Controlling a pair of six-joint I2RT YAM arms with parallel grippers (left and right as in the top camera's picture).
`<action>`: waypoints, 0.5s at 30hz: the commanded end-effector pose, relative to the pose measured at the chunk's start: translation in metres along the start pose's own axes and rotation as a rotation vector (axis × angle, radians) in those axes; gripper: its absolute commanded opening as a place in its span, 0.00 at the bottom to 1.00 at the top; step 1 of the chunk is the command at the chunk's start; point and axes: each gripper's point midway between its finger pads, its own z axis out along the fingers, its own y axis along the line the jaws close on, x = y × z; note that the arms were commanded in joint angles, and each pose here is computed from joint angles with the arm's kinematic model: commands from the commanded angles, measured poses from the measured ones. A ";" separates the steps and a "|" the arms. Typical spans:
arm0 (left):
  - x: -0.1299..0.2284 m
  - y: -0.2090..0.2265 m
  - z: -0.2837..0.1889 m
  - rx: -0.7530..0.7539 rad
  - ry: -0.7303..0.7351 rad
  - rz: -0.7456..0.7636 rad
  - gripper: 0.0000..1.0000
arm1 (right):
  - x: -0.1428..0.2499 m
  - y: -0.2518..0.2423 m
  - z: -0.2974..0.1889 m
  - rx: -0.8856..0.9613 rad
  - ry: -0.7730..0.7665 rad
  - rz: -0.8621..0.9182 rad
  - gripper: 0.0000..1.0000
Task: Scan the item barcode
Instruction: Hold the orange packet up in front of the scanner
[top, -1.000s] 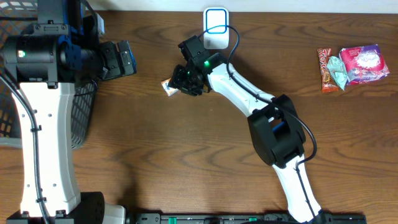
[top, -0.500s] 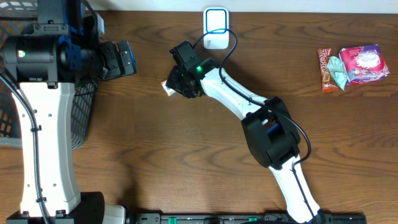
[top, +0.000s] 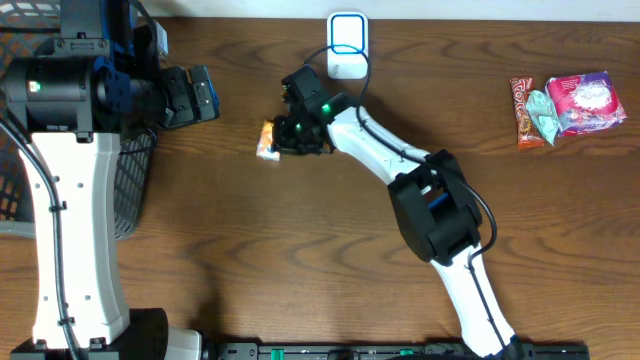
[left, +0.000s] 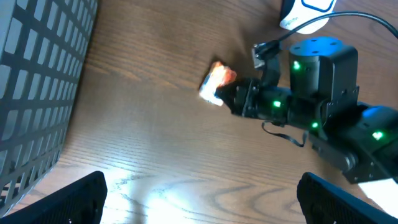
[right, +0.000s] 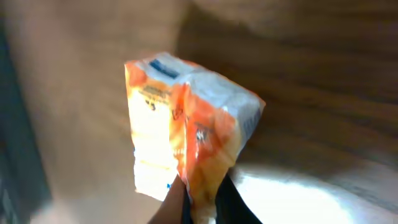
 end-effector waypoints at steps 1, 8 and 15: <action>0.001 -0.001 0.004 0.006 0.015 -0.005 0.98 | 0.033 0.026 -0.014 -0.358 0.179 -0.377 0.07; 0.001 -0.001 0.004 0.006 0.015 -0.005 0.98 | 0.048 -0.013 -0.063 -0.485 0.299 -0.294 0.01; 0.001 -0.001 0.004 0.006 0.015 -0.005 0.98 | 0.052 -0.057 -0.094 -0.456 0.335 -0.239 0.01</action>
